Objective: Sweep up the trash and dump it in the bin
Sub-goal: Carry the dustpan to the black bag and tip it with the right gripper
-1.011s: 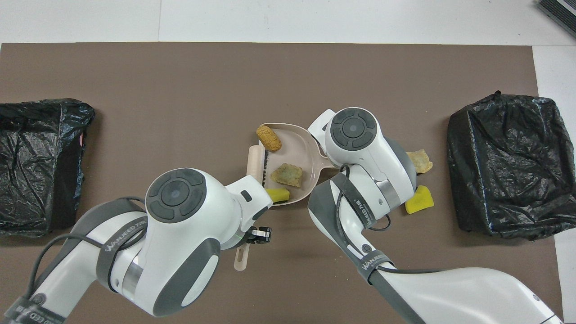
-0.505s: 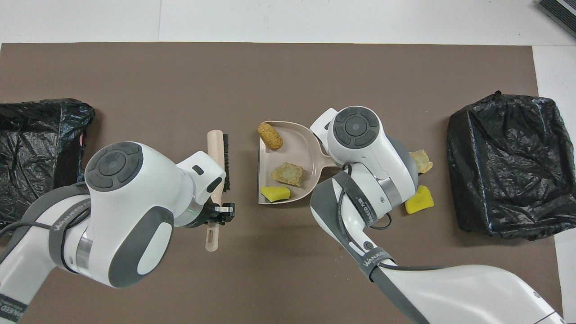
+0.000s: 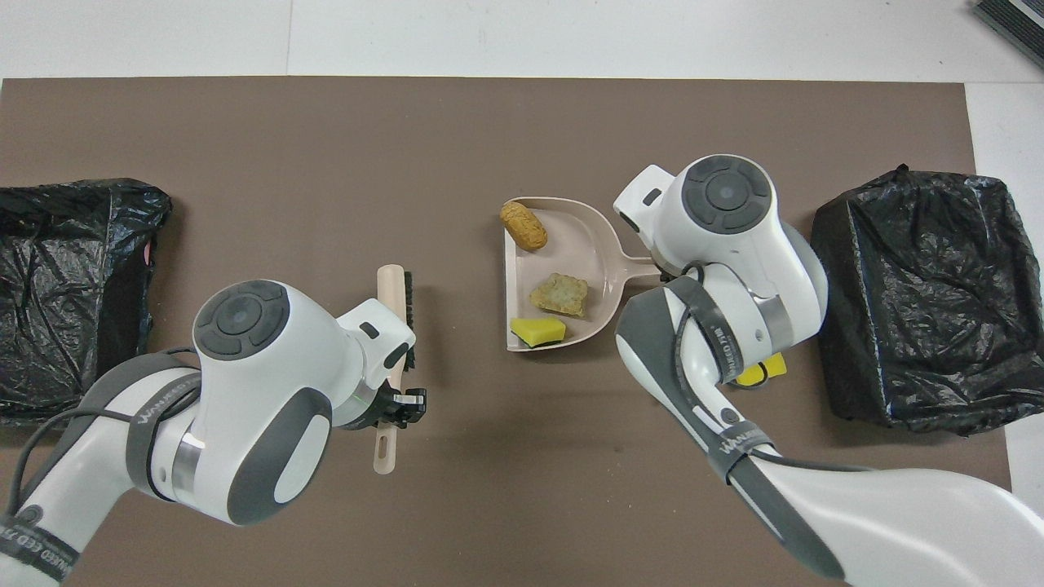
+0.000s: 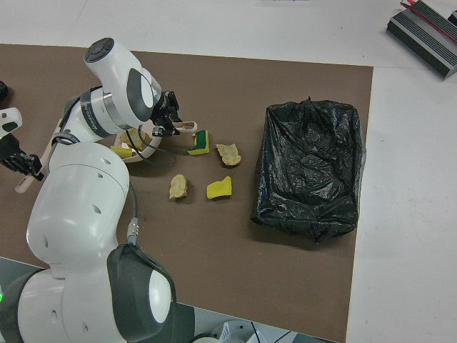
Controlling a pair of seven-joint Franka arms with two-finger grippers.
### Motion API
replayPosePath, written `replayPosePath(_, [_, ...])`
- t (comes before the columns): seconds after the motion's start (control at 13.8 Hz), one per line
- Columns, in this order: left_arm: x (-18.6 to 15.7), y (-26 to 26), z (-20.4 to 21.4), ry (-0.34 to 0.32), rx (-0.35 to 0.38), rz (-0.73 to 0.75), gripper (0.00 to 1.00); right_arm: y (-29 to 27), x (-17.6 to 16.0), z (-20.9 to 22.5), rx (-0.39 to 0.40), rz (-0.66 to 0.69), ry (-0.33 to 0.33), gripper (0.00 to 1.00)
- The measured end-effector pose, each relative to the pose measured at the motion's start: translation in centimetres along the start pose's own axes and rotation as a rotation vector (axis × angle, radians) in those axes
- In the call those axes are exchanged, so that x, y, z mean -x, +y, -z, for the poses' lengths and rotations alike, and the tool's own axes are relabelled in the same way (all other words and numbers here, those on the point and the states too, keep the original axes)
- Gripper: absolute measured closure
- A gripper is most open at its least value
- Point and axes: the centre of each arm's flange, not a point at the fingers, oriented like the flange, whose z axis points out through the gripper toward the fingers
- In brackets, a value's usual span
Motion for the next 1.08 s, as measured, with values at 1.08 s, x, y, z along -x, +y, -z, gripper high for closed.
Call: replayPosePath(1.08, [10.8, 11.7, -8.7, 0.118, -0.038, 0.075, 0.73, -0.3, 37.9, 4.4, -0.044, 0.103, -0.01, 0.69])
